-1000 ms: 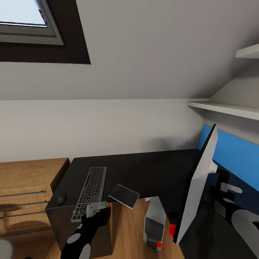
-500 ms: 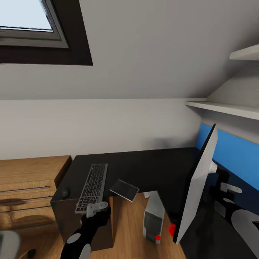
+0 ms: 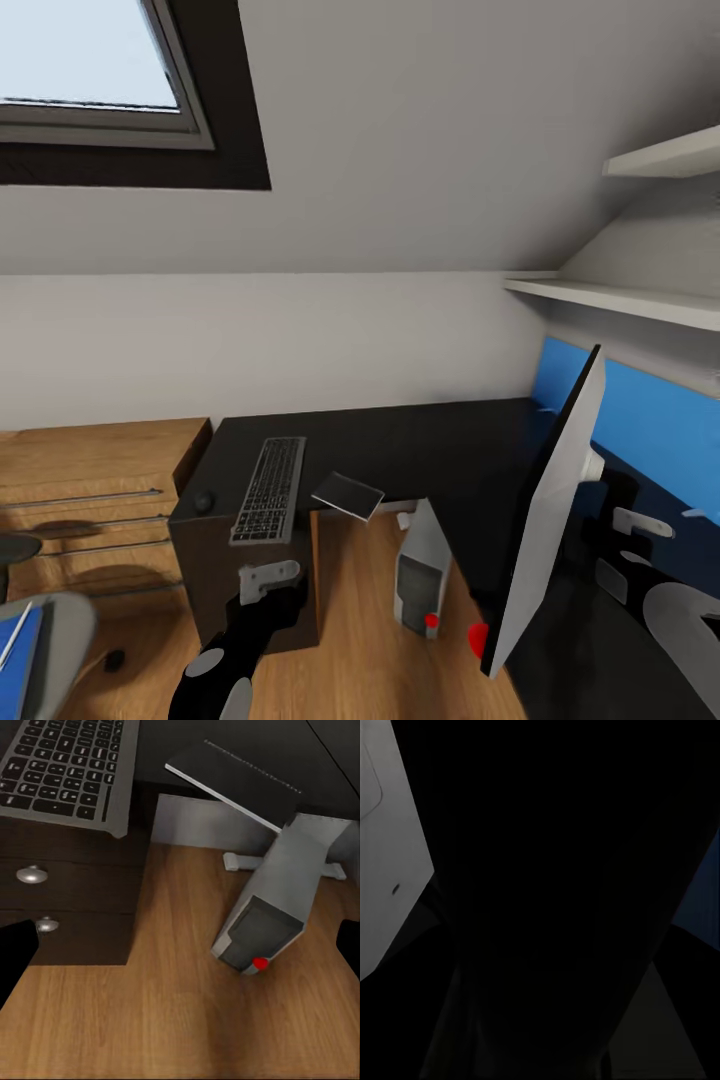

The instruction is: In the bedroom, organize the workspace by keeping the computer under the desk, ensuring the monitor is on the desk, placing the keyboard on the desk next to the monitor, placing the mouse on the desk next to the keyboard, moving the folder from the swivel chair onto the desk next to the mouse, stacking the notebook on top of the folder with the pen on top of the notebook, and positioning the swivel chair next to the desk.

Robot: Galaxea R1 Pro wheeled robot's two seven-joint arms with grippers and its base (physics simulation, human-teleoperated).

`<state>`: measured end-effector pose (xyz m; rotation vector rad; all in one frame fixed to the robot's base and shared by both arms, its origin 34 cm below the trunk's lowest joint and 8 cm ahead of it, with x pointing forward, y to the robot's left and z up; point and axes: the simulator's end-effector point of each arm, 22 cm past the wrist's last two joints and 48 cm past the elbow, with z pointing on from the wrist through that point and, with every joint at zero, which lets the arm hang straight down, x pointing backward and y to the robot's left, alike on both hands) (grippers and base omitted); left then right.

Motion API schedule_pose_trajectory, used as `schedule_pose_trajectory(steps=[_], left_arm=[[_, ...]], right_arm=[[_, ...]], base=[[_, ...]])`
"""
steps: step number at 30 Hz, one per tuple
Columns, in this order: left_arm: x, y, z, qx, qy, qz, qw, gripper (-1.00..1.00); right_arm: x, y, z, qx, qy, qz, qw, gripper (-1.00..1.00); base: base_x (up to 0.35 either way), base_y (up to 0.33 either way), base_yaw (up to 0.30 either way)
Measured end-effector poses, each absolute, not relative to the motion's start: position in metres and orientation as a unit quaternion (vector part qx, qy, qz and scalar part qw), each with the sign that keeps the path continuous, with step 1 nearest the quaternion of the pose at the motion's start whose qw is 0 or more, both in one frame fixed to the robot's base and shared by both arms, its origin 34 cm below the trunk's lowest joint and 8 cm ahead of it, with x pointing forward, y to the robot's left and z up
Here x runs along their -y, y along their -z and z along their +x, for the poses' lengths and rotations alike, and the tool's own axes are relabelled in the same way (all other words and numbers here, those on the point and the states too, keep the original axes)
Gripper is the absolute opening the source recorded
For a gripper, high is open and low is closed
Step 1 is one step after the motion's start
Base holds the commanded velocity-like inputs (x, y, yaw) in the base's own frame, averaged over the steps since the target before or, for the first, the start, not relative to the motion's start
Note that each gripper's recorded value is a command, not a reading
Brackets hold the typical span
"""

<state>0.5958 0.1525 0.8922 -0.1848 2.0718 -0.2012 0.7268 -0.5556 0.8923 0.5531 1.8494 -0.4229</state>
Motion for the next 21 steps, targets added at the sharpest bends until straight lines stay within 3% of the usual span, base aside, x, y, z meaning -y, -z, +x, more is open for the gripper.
schedule_pose_trajectory(steps=[16, 21], left_arm=[[-0.1527, -0.8921, 0.5958, -0.857, 0.083, -0.077, 0.502, 1.00], [-0.1526, -0.8933, 0.5959, -0.857, 0.083, -0.076, 0.503, 1.00]], right_arm=[[0.5555, -0.8923, 0.7267, -0.781, 0.179, 0.235, 0.550, -1.00], [0.5552, -0.8928, 0.7262, -0.781, 0.180, 0.234, 0.551, -1.00]], base=[[-0.335, 0.000, 0.001], [-0.335, 0.000, 0.124]])
